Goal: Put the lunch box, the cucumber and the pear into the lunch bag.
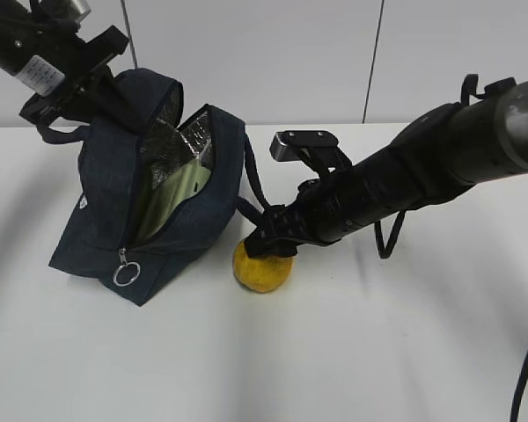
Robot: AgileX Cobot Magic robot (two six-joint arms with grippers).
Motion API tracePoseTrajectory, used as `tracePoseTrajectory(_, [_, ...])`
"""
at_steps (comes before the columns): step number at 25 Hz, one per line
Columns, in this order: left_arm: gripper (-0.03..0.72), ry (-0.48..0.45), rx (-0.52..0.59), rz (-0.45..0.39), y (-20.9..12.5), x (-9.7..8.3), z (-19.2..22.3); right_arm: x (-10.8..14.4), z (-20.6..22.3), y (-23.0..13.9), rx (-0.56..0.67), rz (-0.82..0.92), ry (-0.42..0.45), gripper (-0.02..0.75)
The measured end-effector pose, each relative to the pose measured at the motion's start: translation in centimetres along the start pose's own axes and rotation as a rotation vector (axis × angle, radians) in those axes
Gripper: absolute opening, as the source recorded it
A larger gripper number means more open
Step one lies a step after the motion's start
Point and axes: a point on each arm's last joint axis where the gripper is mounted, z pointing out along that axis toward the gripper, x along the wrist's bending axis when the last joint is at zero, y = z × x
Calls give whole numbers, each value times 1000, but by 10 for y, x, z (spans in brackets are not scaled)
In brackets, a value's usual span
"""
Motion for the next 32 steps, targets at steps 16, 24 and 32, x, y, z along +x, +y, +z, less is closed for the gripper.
tracePoseTrajectory(16, [0,0,0,0,0,0,0,-27,-40,0,31,52,-16,446])
tracePoseTrajectory(24, [0,0,0,0,0,0,0,-23,-40,-1,38,67,24,446])
tracePoseTrajectory(32, [0,0,0,0,0,0,0,-22,-39,-1,37,-44,32,458])
